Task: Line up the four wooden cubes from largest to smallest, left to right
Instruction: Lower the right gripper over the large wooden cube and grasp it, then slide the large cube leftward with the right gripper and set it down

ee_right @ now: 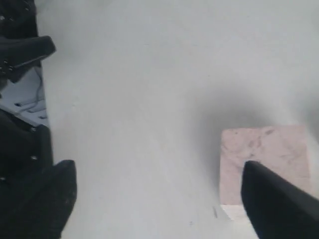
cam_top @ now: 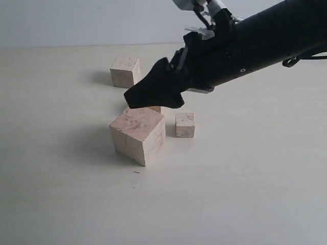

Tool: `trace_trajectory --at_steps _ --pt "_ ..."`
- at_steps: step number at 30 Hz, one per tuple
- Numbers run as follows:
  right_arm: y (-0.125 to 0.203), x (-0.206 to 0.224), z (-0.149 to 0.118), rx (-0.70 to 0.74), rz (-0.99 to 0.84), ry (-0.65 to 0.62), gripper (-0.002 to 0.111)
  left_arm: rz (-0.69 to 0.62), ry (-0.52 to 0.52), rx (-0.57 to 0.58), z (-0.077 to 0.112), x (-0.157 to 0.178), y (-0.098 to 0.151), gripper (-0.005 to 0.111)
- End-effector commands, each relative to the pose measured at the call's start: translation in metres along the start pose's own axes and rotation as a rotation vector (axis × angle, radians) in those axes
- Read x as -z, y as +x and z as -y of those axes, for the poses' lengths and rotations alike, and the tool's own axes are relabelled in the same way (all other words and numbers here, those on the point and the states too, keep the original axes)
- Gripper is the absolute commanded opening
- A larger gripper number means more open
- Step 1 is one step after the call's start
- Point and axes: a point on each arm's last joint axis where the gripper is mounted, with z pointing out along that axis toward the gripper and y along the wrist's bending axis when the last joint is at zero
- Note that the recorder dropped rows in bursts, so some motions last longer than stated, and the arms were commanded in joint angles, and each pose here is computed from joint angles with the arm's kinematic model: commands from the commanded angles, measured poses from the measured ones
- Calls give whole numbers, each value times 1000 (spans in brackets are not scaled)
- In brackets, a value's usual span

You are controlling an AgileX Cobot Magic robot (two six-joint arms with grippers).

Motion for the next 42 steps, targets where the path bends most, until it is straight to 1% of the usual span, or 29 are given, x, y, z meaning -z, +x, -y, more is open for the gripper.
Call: trace_trajectory --at_steps 1,4,8,11,14,17,24,30,34,42 --pt "-2 -9 4 74 4 104 105 12 8 4 0 0 0 0" --pt "0 -20 7 78 -11 132 105 12 8 4 0 0 0 0" --pt "7 -40 8 137 -50 145 105 12 8 4 0 0 0 0" --pt "10 -54 10 177 -65 223 105 12 8 4 0 0 0 0" --pt "11 -62 19 181 -45 332 105 12 8 4 0 0 0 0" --pt "15 -70 25 172 -57 366 105 12 8 4 0 0 0 0" --pt "28 -84 39 177 -114 383 105 12 8 4 0 0 0 0" --pt "35 -90 43 167 -142 369 105 12 8 4 0 0 0 0" --pt "38 -94 45 207 -164 362 105 12 8 4 0 0 0 0" --pt "47 -101 52 211 -198 364 105 12 8 4 0 0 0 0"
